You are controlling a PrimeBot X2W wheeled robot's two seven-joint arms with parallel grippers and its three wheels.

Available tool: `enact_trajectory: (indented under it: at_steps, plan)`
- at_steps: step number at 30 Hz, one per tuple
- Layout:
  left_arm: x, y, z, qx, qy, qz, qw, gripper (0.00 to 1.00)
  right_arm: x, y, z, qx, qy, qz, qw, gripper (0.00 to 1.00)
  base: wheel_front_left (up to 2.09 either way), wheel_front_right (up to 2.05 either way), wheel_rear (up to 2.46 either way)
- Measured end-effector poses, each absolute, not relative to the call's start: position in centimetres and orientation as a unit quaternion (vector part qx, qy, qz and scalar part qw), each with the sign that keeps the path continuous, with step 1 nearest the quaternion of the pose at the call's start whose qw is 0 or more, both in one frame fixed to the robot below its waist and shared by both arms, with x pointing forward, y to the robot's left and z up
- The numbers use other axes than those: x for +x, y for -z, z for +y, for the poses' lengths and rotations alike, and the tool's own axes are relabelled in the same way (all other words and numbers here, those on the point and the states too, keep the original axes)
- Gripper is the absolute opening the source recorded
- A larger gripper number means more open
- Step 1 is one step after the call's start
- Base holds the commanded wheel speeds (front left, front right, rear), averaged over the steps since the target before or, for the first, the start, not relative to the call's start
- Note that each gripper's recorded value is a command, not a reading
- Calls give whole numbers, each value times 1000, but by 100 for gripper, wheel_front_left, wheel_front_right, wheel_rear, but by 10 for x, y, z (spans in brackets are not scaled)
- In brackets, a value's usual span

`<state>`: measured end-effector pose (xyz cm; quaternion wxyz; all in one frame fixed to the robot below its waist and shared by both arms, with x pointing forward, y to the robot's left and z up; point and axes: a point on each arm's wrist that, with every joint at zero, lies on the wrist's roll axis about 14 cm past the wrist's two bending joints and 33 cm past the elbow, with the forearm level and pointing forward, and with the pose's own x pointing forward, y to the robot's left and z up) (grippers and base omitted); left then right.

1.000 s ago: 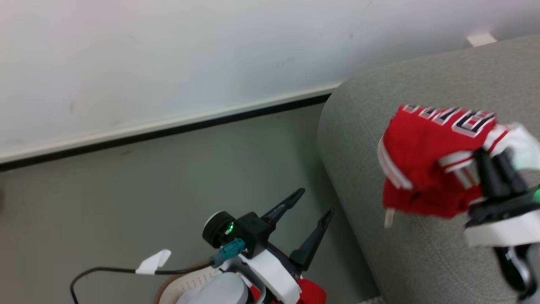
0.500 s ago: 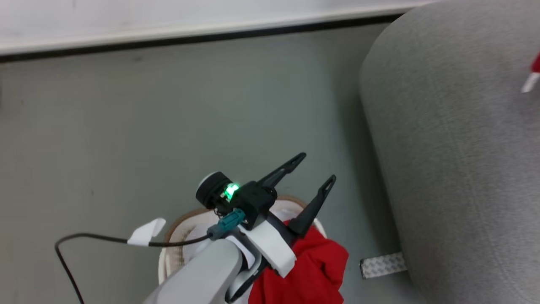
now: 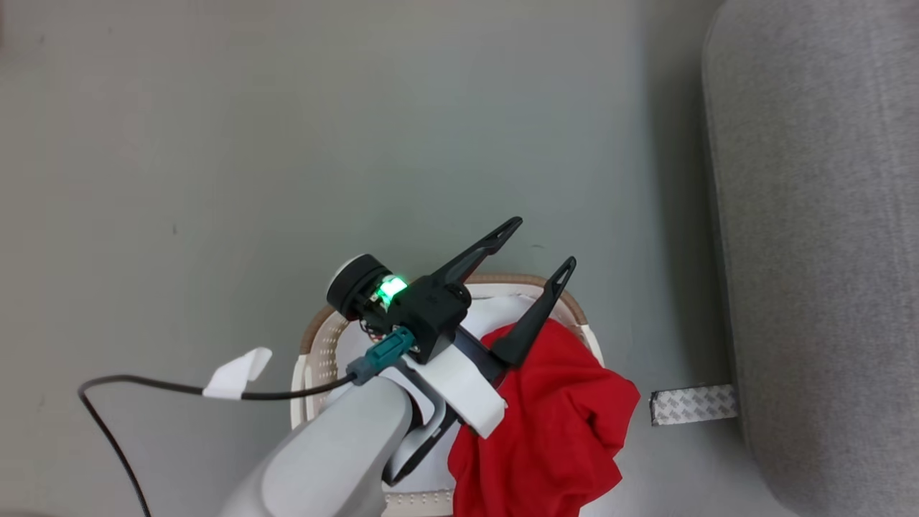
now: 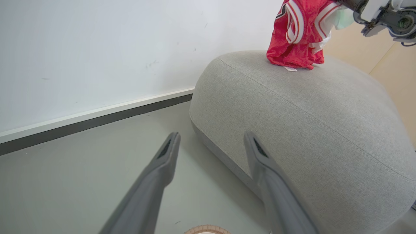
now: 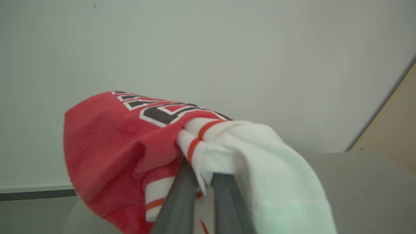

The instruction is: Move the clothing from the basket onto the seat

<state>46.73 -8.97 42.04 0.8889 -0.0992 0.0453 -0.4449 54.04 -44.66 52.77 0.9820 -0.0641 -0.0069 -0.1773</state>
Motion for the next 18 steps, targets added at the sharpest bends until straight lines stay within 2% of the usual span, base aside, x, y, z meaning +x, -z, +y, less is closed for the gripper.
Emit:
enact_trajectory:
  at_steps: [7,8,10,11,12,15,18]
  plan:
    - [472,-404,-87,-105,437,59,891,100,539,-465,-452,-58,194,86,976,0,0,0,0]
    - [472,-403,-87,-106,437,61,891,100,535,-454,-452,-58,195,107,973,9,0,0,0]
    - [472,-403,-89,-109,438,60,890,100,525,-433,-455,-56,203,149,966,49,0,0,0]
    - [472,-403,-90,-109,438,60,890,100,520,-422,-455,-51,207,171,962,49,0,0,0]
    - [473,-402,-90,-109,438,59,890,100,515,-411,-452,-41,210,190,958,100,0,0,0]
    - [474,-404,-91,-107,438,57,890,100,508,-396,-446,-32,206,221,953,100,0,0,0]
    - [475,-407,-90,-105,438,54,891,100,504,-399,-446,-34,206,220,953,100,0,0,0]
